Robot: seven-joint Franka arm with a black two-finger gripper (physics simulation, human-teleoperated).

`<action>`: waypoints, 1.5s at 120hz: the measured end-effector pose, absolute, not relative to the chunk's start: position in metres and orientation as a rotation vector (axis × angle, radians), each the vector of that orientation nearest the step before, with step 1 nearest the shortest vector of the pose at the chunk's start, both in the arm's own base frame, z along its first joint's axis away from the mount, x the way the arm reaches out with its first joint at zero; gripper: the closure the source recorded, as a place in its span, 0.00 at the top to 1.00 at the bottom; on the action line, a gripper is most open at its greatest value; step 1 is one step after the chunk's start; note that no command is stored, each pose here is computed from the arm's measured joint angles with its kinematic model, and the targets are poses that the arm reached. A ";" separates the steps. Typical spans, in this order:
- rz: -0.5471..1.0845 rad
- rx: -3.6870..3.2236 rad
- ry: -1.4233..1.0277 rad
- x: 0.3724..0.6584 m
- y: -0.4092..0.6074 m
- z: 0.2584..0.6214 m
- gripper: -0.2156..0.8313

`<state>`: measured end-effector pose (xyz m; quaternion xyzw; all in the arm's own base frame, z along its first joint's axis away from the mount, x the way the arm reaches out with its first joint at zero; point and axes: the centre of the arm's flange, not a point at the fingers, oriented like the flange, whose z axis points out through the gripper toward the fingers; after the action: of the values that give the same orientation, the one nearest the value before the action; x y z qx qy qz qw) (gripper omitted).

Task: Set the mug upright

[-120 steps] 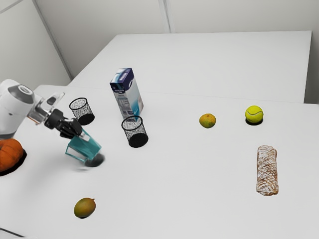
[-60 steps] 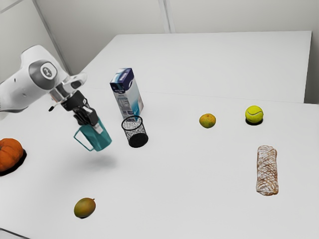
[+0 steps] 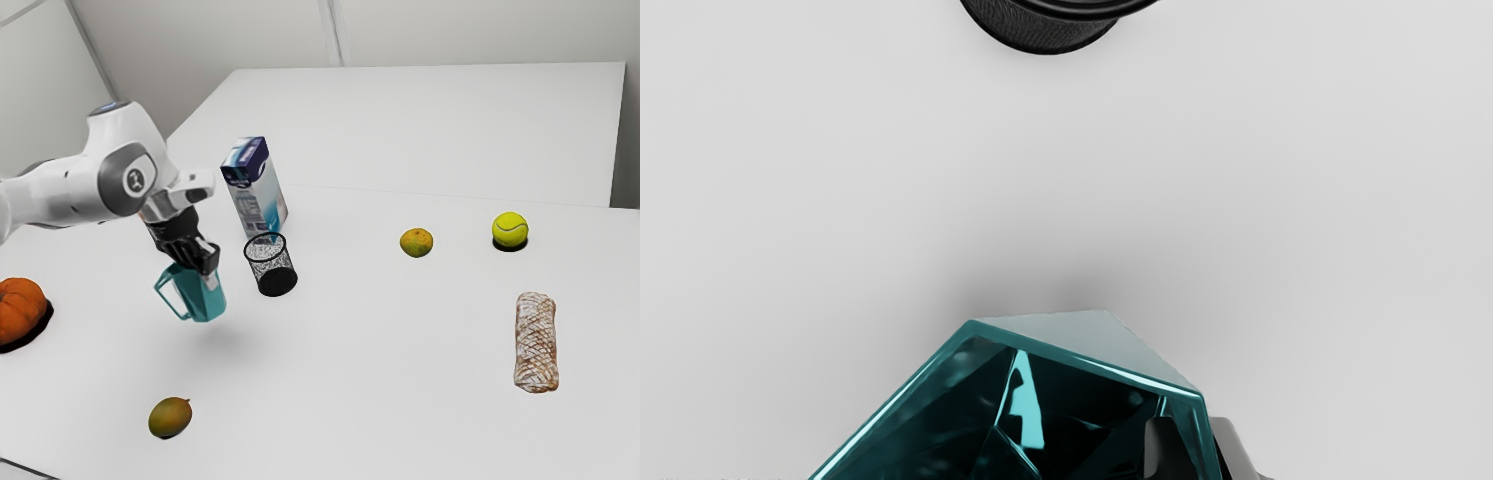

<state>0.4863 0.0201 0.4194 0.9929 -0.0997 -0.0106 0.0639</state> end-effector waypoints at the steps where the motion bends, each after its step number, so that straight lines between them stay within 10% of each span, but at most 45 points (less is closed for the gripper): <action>1: -0.029 3.001 -0.297 0.486 0.020 0.419 0.07; 180: 0.246 3.159 -0.048 0.467 -0.016 0.343 0.07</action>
<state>0.4673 -0.0156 0.3433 0.9968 -0.0153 0.0777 -0.0139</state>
